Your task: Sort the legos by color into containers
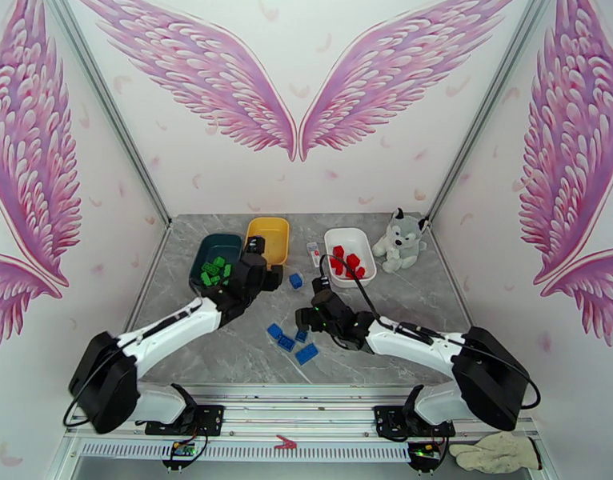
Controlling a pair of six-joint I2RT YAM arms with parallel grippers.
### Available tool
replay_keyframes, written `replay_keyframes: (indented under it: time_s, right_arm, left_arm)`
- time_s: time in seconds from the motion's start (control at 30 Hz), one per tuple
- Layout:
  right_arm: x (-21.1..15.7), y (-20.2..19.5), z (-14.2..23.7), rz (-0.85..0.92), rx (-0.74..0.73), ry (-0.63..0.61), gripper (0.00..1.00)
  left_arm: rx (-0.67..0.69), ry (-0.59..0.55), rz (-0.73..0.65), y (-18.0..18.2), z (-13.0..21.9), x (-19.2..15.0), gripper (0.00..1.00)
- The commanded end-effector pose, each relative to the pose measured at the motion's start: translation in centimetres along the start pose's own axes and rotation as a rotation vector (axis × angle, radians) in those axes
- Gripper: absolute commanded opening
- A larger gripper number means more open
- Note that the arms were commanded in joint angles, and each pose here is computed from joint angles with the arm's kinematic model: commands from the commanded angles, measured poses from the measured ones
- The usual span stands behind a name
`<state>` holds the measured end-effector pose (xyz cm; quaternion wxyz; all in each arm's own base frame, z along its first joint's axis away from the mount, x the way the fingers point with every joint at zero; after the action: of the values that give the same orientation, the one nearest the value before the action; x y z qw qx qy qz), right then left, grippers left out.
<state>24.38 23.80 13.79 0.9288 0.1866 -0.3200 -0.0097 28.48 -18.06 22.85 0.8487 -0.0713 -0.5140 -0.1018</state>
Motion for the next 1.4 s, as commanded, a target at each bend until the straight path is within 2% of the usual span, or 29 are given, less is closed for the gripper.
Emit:
replay_keyframes:
  time_s: [0.0, 0.13, 0.23, 0.43, 0.67, 0.97, 1.17, 1.37]
  right_arm:
    - [1.2, 0.2, -1.4, 0.054, -0.08, -0.022, 0.87]
    - [1.9, 1.1, -3.9, 0.08, -0.127, -0.003, 0.83]
    - [2.6, 1.7, -6.0, 0.076, -0.136, 0.022, 0.79]
    - [4.2, 2.1, -10.3, 0.042, -0.141, 0.088, 0.73]
    - [5.9, 0.7, -13.9, -0.041, -0.144, 0.15, 0.67]
    - [7.5, -0.7, -15.5, -0.084, -0.148, 0.167, 0.64]
    - [8.1, -0.8, -15.7, -0.079, -0.153, 0.169, 0.5]
    - [8.8, -0.8, -13.3, -0.08, -0.146, 0.12, 0.36]
  left_arm:
    - [0.023, -0.014, 0.105, 1.6, 1.8, -3.3, 0.76]
    - [0.028, 0.024, 0.161, 2.5, 3.5, -7.6, 0.76]
    - [0.024, 0.028, 0.191, 2.9, 4.8, -9.2, 0.75]
    - [0.059, 0.016, 0.208, 4.1, 7.3, -10.9, 0.76]
    - [0.08, 0.01, 0.235, 5.0, 8.5, -12.2, 0.76]
    - [0.086, 0.01, 0.232, 4.9, 8.7, -12.4, 0.76]
    - [0.077, 0.002, 0.218, 4.7, 8.5, -12.2, 0.79]
    - [0.053, 0.026, 0.167, 3.4, 7.3, -11.2, 0.86]
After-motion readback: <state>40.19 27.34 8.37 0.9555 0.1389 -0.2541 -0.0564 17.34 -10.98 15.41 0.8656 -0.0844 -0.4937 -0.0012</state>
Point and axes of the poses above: each hand's point on the last joint's axis, 136 mm out from that joint toward the fingers, its own z axis back along the fingers, its own y axis along the line the jaws close on, x = y × z, the point moved 7 cm from there along z, back along the fingers, and after that the axes turned 12 degrees about -z, right-handed, at the moved point
